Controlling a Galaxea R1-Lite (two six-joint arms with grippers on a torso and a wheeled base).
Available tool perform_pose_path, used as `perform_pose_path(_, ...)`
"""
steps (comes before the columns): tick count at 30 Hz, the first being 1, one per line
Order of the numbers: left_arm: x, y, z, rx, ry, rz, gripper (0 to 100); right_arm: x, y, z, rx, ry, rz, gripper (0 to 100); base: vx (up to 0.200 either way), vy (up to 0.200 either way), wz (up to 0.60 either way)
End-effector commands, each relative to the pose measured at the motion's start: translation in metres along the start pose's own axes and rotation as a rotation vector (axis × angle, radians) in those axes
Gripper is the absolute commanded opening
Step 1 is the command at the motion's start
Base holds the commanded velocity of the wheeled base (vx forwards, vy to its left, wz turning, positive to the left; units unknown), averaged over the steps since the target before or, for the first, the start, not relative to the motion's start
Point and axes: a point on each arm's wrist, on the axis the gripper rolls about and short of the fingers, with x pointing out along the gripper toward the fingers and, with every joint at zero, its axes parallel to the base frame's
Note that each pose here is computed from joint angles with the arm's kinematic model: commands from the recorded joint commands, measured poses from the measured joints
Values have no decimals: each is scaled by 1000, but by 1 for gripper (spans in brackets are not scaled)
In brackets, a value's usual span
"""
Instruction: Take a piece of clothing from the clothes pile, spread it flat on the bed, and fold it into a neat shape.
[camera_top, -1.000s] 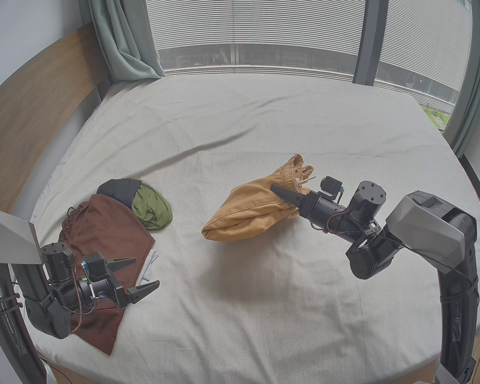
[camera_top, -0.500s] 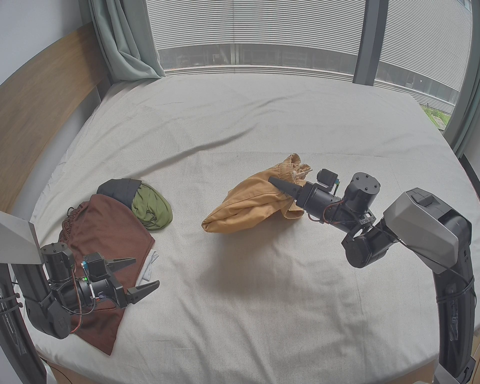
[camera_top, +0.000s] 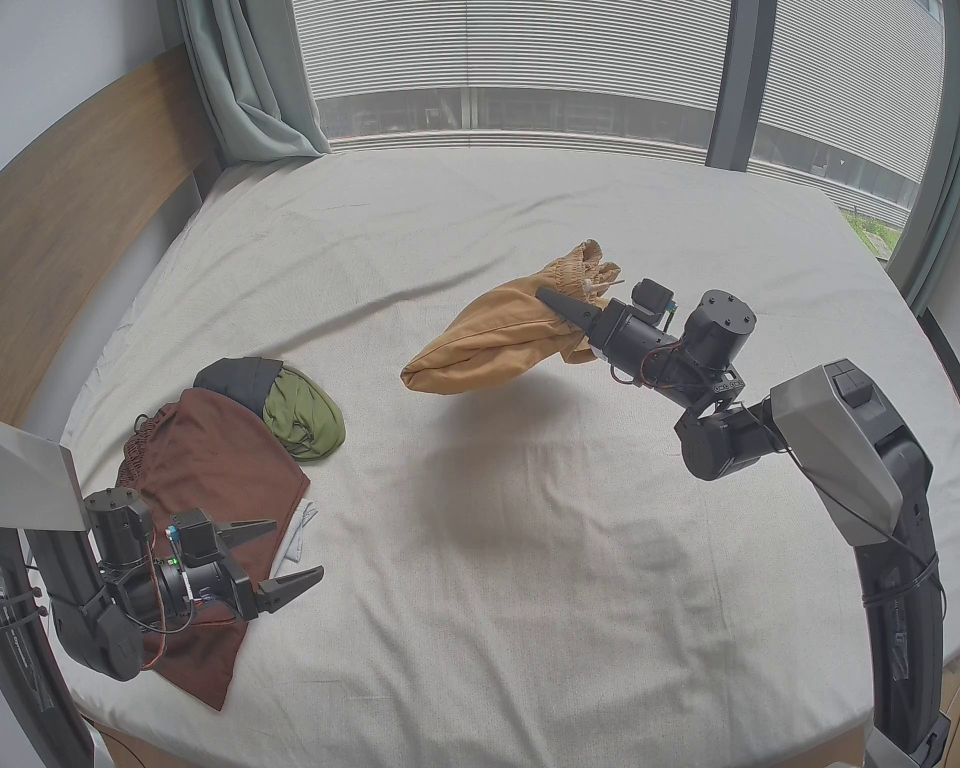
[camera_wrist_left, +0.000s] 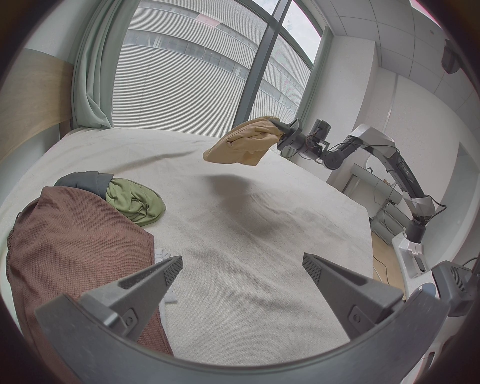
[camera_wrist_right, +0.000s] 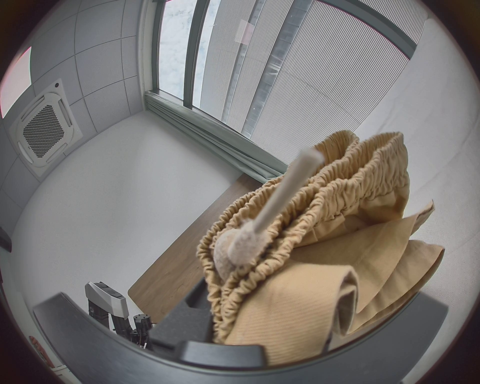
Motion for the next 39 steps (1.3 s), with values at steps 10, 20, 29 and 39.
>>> perform_pose_path(10, 0, -3, -1, -3, 6, -8, 100, -19, -75, -71, 108, 82, -118, 0, 0, 0, 0)
perform_pose_path(20, 0, -4, 1, 2, 2, -10, 100, -49, -68, -105, 181, 157, -194, 0, 0, 0, 0)
perform_pose_path(29, 0, -4, 1, 3, 1, -11, 100, -58, -73, -117, 158, 168, -212, 0, 0, 0, 0)
perform_pose_path(39, 0, -4, 2, 4, 0, -11, 100, -60, -74, -111, 146, 150, -215, 100, 0, 0, 0)
